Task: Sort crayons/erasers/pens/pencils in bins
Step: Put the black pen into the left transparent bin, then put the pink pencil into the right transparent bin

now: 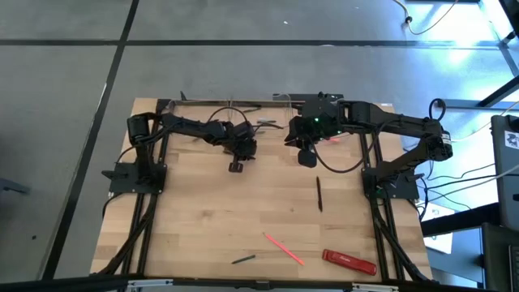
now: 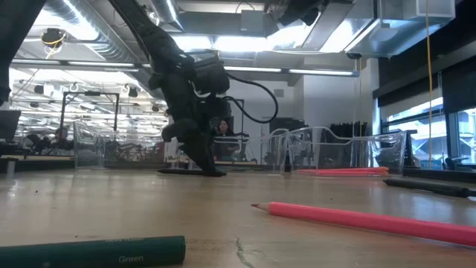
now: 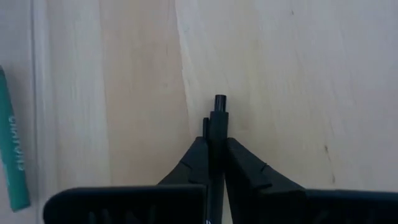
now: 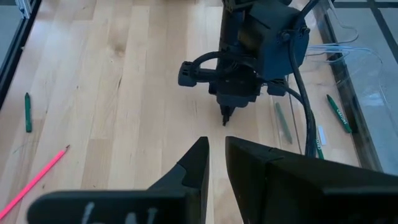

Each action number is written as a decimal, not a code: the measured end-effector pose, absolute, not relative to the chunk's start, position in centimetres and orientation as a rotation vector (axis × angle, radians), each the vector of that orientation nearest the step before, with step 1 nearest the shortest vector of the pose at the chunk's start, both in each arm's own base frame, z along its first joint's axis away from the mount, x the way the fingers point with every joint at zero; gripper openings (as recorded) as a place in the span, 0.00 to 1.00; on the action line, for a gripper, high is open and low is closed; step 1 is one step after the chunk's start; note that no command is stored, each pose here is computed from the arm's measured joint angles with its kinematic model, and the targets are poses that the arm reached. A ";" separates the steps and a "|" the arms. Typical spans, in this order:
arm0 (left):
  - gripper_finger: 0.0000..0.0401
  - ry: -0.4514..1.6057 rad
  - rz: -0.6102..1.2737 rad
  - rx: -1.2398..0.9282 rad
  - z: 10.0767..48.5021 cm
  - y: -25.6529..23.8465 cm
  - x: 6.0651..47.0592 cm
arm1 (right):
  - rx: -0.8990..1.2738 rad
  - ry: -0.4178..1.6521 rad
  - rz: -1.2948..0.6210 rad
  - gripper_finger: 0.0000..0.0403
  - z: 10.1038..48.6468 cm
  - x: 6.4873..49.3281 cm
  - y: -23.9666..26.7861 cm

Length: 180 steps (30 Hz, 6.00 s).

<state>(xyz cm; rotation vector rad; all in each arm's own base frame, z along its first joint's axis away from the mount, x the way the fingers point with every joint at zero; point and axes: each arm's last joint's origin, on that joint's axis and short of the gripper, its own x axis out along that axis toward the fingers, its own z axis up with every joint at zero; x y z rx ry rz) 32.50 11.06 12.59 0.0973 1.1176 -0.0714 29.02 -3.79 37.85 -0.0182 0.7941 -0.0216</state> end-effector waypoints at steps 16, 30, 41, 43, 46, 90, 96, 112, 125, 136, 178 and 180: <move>0.04 0.940 0.028 0.045 22.8 8.3 28.9 | -0.019 0.796 -0.020 0.14 37.8 29.0 -3.8; 0.04 0.949 0.586 0.148 29.2 12.5 20.6 | -0.020 0.792 -0.019 0.14 37.9 29.0 -3.8; 0.04 1.211 0.705 -0.073 23.9 19.4 18.9 | -0.020 0.790 -0.020 0.14 37.9 29.1 -3.8; 0.04 1.245 0.687 -0.104 22.8 20.1 19.1 | -0.020 0.790 -0.020 0.14 37.9 29.1 -3.8; 0.04 1.290 0.643 -0.114 21.2 20.8 19.6 | -0.021 0.790 -0.019 0.14 37.9 29.1 -3.8; 0.19 0.897 0.303 -0.173 29.1 7.9 21.5 | 0.104 1.128 -0.160 0.14 34.4 26.8 1.1; 0.19 0.866 0.196 -0.221 29.6 4.1 22.3 | 0.065 1.236 -0.066 0.14 31.1 26.2 4.2; 0.19 0.642 0.117 -0.258 31.1 -2.9 24.0 | 0.086 1.196 0.421 0.14 27.8 25.2 11.8; 0.19 0.679 -0.062 0.004 30.9 -5.9 23.2 | 0.625 0.995 0.156 0.14 28.4 24.1 19.1; 0.19 0.732 -0.160 0.146 30.6 -6.4 22.5 | 0.898 1.243 0.050 0.14 24.0 26.8 26.0; 0.19 0.733 -0.153 0.137 30.6 -6.3 22.5 | 0.351 1.346 -0.188 0.38 19.3 30.9 29.9; 0.19 0.733 -0.153 0.136 30.6 -6.3 22.5 | 0.369 1.356 -0.224 0.37 18.5 31.0 30.1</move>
